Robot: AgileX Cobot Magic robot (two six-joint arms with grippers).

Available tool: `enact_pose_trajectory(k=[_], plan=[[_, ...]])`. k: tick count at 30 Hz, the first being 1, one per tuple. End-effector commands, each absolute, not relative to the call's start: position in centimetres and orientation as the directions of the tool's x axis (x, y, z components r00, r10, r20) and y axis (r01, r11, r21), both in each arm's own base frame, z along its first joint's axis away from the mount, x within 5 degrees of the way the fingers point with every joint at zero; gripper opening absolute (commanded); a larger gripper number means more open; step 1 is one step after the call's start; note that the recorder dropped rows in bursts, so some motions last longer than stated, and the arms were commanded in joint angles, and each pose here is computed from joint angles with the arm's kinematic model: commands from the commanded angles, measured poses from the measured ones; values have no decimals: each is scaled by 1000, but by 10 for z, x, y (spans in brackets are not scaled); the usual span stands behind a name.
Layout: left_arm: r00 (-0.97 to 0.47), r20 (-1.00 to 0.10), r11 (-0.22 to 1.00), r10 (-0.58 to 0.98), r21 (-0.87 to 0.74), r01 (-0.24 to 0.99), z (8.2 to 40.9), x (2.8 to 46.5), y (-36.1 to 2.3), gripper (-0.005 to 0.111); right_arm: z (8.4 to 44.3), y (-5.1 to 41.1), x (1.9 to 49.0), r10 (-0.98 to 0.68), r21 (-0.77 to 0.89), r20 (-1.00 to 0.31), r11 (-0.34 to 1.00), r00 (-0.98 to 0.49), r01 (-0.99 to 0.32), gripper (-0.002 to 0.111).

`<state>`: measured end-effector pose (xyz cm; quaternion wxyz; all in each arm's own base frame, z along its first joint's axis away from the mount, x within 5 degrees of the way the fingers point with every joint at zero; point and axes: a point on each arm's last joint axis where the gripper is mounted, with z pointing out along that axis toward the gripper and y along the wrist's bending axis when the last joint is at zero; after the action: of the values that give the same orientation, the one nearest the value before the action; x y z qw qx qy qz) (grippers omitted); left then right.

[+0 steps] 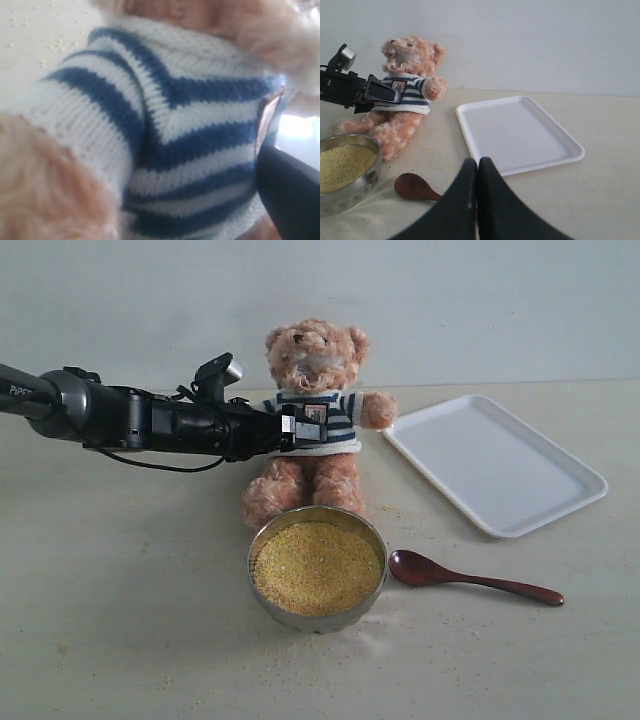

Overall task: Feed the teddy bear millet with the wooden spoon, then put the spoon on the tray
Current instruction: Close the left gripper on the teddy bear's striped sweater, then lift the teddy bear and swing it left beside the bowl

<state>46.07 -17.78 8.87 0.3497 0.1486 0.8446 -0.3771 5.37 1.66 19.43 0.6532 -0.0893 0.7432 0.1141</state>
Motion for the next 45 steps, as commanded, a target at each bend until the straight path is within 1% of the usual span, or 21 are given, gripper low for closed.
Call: enact_pose_trajectory(k=[1, 3, 5, 6, 7, 8, 9, 10, 11, 12, 17, 20, 23, 24, 27, 32, 34, 39, 45], plan=[[-713, -701, 667, -15, -538, 516, 89, 460, -182, 104, 195, 16, 54, 11, 43, -993, 960, -116, -278, 0], [-713, -701, 667, -15, -538, 516, 89, 460, -182, 104, 195, 16, 54, 11, 43, -993, 960, -116, -278, 0], [-713, -701, 667, -15, -538, 516, 89, 460, -182, 99, 195, 16, 54, 11, 43, -993, 960, -116, -278, 0], [-715, -699, 665, -18, -543, 513, 89, 460, -182, 87, 195, 16, 54, 11, 43, -993, 960, -116, -278, 0], [-723, -690, 661, -30, -557, 504, 90, 460, -182, 78, 195, 16, 54, 11, 43, -993, 960, -116, -278, 0], [-735, -678, 660, -23, -563, 498, 93, 460, -179, 57, 195, 16, 54, 11, 43, -993, 960, -116, -278, 0], [-738, -675, 663, -8, -556, 501, 96, 460, -175, 47, 195, 16, 54, 11, 43, -993, 960, -116, -278, 0], [-746, -666, 664, 13, -552, 505, 100, 459, -171, 27, 195, 16, 54, 11, 43, -993, 960, -116, -278, 0], [-742, -670, 664, 28, -542, 515, 104, 459, -167, 15, 195, 16, 54, 11, 43, -993, 960, -116, -278, 0], [-734, -677, 654, 52, -533, 538, 110, 459, -162, 6, 195, 16, 54, 11, 43, -993, 960, -116, -278, 0], [-731, -681, 598, 35, -572, 561, 127, 459, -144, 5, 195, 16, 54, 11, 43, -993, 960, -116, -278, 0], [-734, -678, 574, 28, -590, 568, 136, 460, -124, 5, 195, 16, 54, 11, 43, -993, 960, -116, -278, 0], [-745, -666, 576, 35, -595, 560, 146, 460, -105, 5, 195, 16, 54, 11, 43, -993, 960, -116, -278, 0], [-745, -667, 585, 26, -594, 552, 153, 460, -94, 5, 195, 16, 54, 11, 43, -993, 960, -116, -278, 0], [-744, -669, 587, -5, -604, 539, 168, 460, -76, 5, 195, 16, 54, 11, 43, -993, 960, -116, -278, 0], [-718, -694, 576, -39, -603, 551, 194, 457, -49, 5, 195, 16, 54, 11, 43, -993, 960, -116, -278, 0], [-723, -688, 566, -62, -621, 543, 204, 454, -42, 5, 195, 16, 54, 11, 43, -993, 960, -116, -278, 0], [-750, -658, 464, -72, -687, 559, 223, 442, -29, 5, 195, 16, 54, 11, 43, -993, 960, -116, -278, 0], [-752, -653, 457, -84, -696, 554, 229, 440, -26, 5, 195, 16, 54, 11, 43, -993, 960, -116, -278, 0]])
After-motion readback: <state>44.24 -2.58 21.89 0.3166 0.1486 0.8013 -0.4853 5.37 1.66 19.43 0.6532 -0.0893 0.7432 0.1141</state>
